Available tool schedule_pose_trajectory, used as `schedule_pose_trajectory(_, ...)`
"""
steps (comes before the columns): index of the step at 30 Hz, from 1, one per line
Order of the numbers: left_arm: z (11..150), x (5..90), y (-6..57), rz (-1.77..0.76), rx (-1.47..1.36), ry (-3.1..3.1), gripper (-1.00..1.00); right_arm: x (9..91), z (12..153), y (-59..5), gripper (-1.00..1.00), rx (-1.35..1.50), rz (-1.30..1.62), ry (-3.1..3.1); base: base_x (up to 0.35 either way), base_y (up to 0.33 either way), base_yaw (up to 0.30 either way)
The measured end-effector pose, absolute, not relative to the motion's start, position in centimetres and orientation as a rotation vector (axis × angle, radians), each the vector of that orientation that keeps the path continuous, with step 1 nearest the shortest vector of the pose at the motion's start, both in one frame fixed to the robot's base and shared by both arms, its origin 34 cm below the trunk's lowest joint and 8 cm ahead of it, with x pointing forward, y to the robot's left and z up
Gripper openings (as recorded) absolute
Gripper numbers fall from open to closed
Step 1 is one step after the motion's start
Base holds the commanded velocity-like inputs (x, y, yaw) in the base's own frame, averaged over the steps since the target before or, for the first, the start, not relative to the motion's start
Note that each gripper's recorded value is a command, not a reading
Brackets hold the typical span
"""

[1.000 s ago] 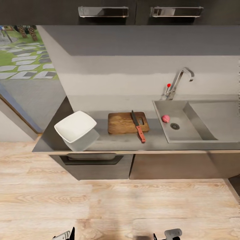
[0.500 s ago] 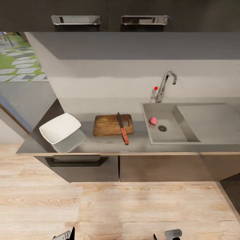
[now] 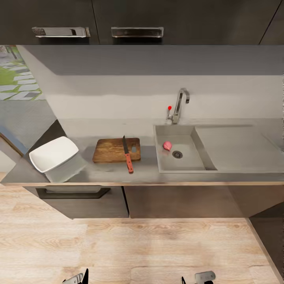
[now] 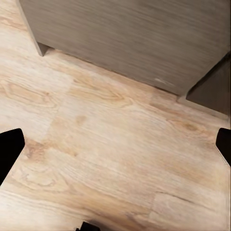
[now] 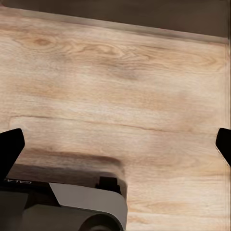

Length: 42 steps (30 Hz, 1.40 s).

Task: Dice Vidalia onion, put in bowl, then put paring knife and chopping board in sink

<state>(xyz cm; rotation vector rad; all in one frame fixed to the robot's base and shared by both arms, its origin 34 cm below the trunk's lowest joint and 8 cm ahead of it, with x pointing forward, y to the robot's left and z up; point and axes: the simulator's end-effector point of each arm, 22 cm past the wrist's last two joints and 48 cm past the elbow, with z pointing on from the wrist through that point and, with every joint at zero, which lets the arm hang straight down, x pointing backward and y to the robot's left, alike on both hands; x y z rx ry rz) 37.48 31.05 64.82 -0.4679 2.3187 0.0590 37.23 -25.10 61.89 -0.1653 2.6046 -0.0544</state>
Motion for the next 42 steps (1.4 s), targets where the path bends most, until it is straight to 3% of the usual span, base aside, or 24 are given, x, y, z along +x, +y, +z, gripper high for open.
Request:
schedule_pose_trajectory(30, 65.7, 38.7, 31.1, 0.051, -0.466, 2.285, 1.00, 38.5, 62.8, -25.1, 1.00, -0.165, -0.057, 2.570, 0.000, -0.305, 0.000)
schedule_pose_trajectory(42, 66.3, 39.3, 31.1, 0.047, -0.465, 2.267, 1.00, 39.2, 63.3, -25.1, 1.00, -0.165, -0.057, 2.552, 0.000, -0.052, 0.000)
